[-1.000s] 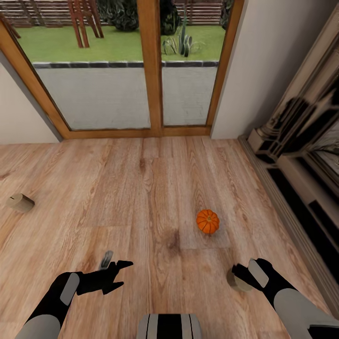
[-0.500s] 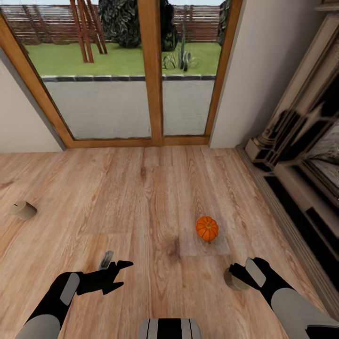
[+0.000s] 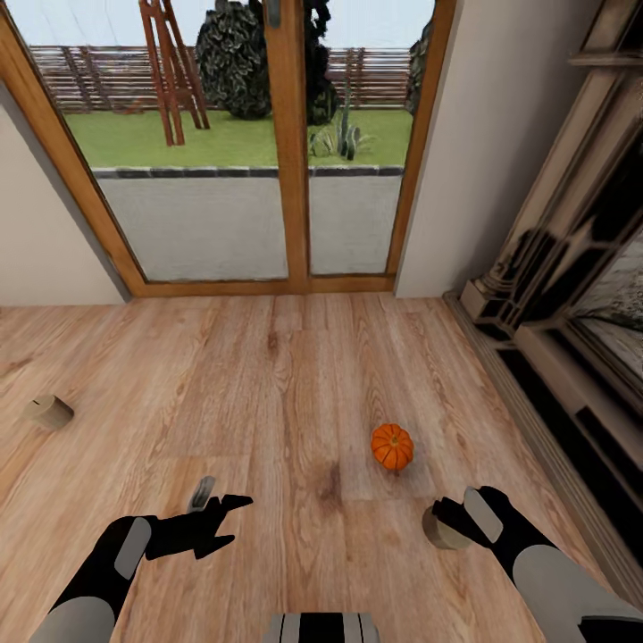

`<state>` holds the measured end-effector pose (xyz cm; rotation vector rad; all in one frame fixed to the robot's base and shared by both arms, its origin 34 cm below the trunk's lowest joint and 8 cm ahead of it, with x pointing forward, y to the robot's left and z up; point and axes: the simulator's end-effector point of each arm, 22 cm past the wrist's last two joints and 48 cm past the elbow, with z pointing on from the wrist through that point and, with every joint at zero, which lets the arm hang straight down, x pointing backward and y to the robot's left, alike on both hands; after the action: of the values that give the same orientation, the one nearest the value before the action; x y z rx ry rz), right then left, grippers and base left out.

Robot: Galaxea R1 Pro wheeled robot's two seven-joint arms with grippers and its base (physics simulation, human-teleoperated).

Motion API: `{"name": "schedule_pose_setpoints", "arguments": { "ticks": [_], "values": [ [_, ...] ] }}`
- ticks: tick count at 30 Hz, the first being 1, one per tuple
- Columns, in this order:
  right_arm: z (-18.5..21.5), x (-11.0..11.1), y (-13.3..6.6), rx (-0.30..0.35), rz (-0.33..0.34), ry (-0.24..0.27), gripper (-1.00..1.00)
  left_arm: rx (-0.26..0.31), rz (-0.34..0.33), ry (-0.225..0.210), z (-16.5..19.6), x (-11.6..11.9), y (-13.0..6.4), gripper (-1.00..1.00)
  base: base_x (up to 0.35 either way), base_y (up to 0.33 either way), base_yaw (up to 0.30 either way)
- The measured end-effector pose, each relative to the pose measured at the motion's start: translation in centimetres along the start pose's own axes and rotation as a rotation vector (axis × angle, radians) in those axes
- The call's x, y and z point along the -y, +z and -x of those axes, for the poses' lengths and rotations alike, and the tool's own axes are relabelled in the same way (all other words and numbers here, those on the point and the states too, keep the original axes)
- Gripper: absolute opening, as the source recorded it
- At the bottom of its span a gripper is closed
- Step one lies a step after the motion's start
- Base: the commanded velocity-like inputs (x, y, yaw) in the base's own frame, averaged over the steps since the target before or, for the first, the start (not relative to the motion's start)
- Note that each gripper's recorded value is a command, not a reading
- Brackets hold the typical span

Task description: Place each of the two pumpkins and all three candles from the living room inside a cabinet in the living room (use any cabinet), then make sure every cabinet is closed, and position the cauldron so it is next to a table in the living room.

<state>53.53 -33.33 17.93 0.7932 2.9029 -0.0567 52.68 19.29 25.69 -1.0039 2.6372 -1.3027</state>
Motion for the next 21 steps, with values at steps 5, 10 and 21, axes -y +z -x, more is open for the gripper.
{"name": "schedule_pose_setpoints", "arguments": {
  "ticks": [5, 10, 21],
  "values": [
    [1.2, -0.7, -1.2, 0.029, 0.019, -0.001, -1.00, 0.009, -0.011, 0.015, 0.1, 0.9, -0.5, 1.00, 0.000, 0.000, 0.000],
    [2.1, -1.1, -2.2, 0.050, 0.031, -0.001, -1.00, 0.018, -0.022, 0.029, 0.3, 1.9, -1.0, 1.00, 0.000, 0.000, 0.032],
    [2.2, -4.4, -4.9, 0.044, 0.082, -0.061, -1.00, 0.040, -0.043, 0.063, 0.7, 3.9, -2.3, 1.00, 0.000, 0.000, 0.259]
  ]
}}
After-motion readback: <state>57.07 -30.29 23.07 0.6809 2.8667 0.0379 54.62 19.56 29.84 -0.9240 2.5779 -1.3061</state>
